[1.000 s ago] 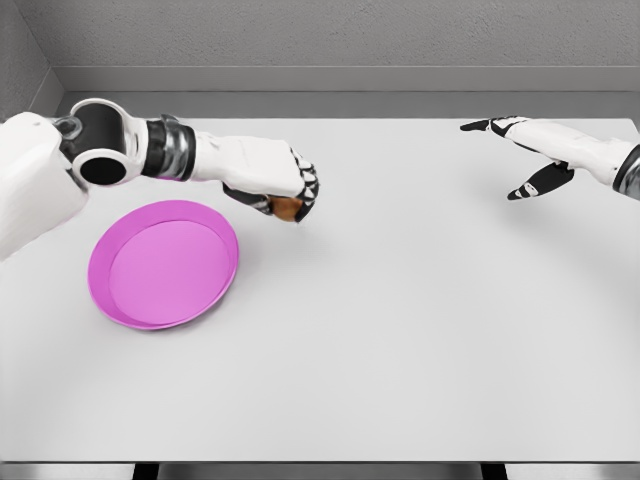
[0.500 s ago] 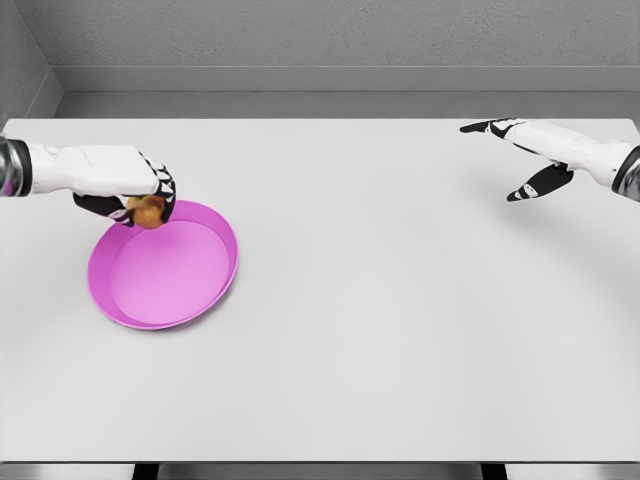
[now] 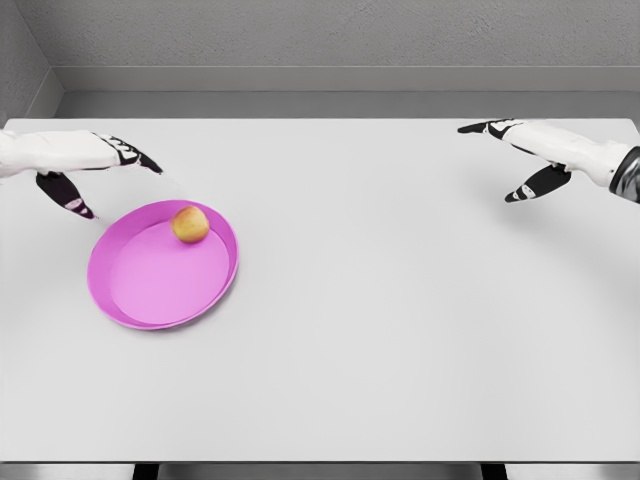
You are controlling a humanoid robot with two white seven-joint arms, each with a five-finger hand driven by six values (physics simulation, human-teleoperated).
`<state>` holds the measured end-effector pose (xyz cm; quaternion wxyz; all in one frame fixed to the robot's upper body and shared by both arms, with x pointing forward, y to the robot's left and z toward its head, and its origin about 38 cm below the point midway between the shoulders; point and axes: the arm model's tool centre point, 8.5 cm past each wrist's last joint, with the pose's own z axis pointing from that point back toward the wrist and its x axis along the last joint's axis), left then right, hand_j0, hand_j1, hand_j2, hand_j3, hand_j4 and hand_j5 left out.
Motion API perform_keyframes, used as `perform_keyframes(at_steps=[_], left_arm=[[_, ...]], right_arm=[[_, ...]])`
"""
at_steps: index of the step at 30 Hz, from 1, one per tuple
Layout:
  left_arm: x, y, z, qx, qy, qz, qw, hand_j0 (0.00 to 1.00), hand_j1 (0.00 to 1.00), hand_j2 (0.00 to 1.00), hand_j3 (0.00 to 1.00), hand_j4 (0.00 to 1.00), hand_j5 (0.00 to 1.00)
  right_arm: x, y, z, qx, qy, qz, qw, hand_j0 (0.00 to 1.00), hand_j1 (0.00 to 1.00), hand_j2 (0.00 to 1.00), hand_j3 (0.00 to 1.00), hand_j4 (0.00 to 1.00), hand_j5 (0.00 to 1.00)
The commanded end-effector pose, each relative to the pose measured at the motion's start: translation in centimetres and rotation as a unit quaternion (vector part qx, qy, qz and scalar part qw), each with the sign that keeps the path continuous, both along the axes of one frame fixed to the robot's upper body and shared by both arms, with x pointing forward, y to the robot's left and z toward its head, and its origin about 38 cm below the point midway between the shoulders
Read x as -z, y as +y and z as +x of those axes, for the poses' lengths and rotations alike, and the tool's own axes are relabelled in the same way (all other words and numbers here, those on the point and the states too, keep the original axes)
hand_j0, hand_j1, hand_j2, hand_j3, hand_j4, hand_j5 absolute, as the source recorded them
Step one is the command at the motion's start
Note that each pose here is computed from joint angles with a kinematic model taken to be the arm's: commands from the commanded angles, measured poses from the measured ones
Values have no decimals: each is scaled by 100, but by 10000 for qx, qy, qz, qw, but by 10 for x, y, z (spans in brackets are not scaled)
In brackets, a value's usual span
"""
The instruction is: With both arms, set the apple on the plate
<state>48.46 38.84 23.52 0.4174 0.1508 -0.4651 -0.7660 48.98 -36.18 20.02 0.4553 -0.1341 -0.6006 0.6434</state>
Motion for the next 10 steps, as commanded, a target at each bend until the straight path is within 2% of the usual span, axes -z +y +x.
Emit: perform_keyframes(at_steps=[1, 2, 3, 7, 10], left_arm=[[9, 47, 12, -989, 116, -549, 9935, 100, 100, 100, 100, 100, 100], [9, 62, 15, -1325, 75, -754, 9883, 100, 100, 100, 100, 100, 100], [13, 68, 18, -1488, 116, -847, 9852, 100, 100, 100, 100, 100, 100], [21, 54, 23, -1395, 184, -879, 9861, 100, 100, 100, 100, 100, 100], [24, 50, 23, -1356, 216, -889, 9865, 100, 100, 100, 100, 100, 100]], right_arm=[[-1, -1, 0, 23, -6, 36, 10000, 100, 100, 100, 100, 100, 100], [-1, -2, 0, 33, -1, 30, 10000, 100, 100, 100, 100, 100, 100], [0, -3, 0, 45, 17, 31, 10000, 100, 100, 100, 100, 100, 100], [12, -7, -5, 95, 139, 31, 9999, 100, 100, 100, 100, 100, 100], [12, -8, -5, 111, 147, 22, 9998, 100, 100, 100, 100, 100, 100]])
